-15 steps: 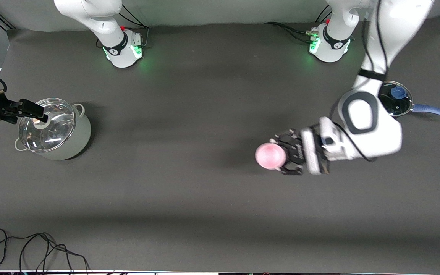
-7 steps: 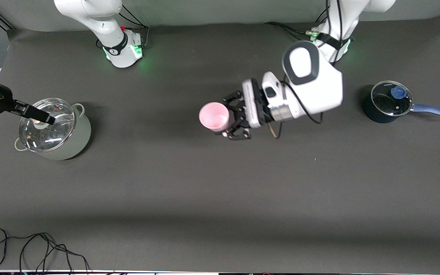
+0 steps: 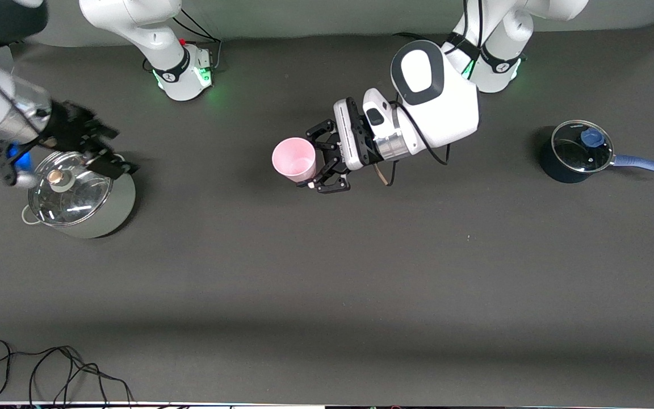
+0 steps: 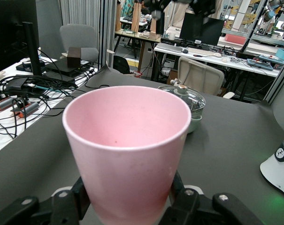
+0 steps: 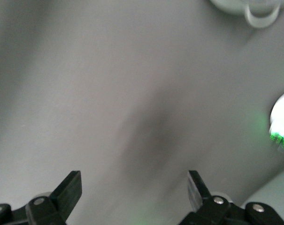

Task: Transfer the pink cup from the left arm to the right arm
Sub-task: 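Hold the cup with the left gripper while the right gripper reaches it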

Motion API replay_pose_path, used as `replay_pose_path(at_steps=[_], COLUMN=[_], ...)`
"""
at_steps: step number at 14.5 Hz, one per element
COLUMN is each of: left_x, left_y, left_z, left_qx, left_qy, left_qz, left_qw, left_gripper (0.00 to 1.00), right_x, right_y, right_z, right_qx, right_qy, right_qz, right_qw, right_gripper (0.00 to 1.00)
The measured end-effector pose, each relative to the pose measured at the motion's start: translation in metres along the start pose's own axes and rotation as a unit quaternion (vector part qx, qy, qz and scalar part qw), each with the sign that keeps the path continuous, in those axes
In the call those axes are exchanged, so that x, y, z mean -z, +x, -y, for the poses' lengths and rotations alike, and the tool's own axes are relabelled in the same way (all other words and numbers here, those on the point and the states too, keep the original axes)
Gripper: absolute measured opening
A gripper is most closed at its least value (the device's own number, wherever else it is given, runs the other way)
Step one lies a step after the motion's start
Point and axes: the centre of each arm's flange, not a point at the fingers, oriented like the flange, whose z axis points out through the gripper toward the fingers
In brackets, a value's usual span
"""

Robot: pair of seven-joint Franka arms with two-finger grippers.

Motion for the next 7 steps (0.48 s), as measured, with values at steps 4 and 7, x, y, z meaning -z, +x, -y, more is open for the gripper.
replay_pose_path(at_steps=[4, 7], left_x=[0.001, 0.002], left_y=[0.000, 0.000], left_z=[0.001, 0.002], left_qx=[0.001, 0.001], left_qy=[0.003, 0.011], left_qz=[0.000, 0.000], left_qw=[1.000, 1.000], left_gripper=[0.67, 0.67], right_x=[0.004, -0.015], right_y=[-0.097, -0.161], right_z=[0.020, 0.045], right_qx=[-0.063, -0.101], right_qy=[0.009, 0.001], right_qz=[0.001, 0.004], right_qw=[0.998, 0.995], right_gripper=[1.00, 1.00])
